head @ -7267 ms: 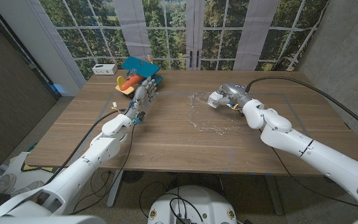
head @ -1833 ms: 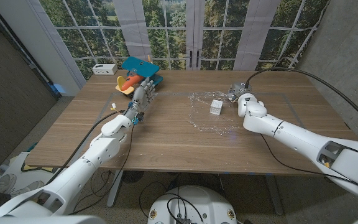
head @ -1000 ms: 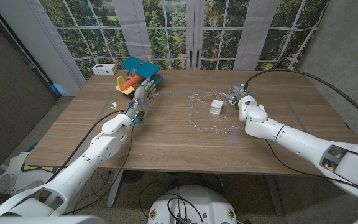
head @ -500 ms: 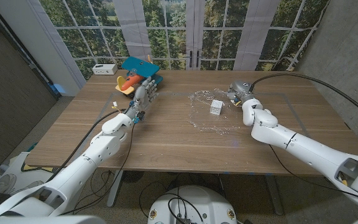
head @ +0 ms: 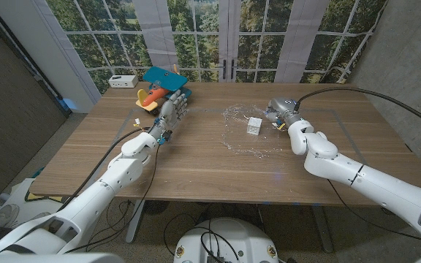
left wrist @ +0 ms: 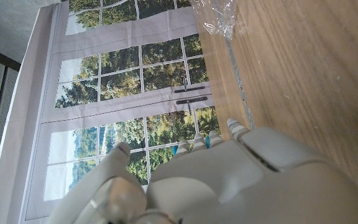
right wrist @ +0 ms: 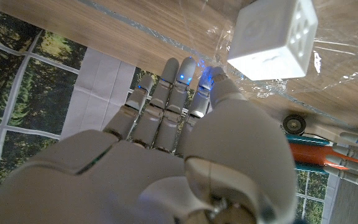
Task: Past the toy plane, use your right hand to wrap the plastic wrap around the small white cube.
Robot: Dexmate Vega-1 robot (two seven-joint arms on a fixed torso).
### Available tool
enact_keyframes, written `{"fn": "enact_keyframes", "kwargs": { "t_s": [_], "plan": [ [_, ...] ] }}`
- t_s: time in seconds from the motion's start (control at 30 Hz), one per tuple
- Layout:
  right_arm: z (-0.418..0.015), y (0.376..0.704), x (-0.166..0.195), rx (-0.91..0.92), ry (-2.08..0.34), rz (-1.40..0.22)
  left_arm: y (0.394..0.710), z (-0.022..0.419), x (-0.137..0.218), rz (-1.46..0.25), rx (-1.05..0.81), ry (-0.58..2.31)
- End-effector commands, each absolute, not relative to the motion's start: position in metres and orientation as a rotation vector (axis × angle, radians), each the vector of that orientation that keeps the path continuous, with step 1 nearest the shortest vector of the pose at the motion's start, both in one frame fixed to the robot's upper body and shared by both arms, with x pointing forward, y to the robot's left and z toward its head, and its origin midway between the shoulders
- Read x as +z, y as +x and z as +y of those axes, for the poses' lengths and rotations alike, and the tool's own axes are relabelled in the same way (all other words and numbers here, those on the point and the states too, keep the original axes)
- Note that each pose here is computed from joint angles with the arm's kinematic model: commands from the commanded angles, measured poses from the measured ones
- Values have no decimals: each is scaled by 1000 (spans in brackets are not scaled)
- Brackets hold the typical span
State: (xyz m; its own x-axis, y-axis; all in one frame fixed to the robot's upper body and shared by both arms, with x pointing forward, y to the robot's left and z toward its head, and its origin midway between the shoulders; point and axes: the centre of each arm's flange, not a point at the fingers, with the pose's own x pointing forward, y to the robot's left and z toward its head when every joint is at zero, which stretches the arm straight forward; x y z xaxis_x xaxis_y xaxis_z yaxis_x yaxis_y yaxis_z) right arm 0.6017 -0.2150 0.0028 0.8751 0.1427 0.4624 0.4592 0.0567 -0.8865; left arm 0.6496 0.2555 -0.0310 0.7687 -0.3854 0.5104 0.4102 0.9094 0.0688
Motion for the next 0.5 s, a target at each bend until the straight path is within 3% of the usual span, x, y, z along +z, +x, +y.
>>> {"fn": "enact_keyframes", "kwargs": {
  "t_s": [0.03, 0.5],
  "plan": [
    [-202, 584, -3, -161, -1587, -512, 651, 253, -31, -543, -440, -49],
    [-206, 565, 2, -213, -1492, -619, 655, 250, -33, -530, -449, -49]
  ]
}}
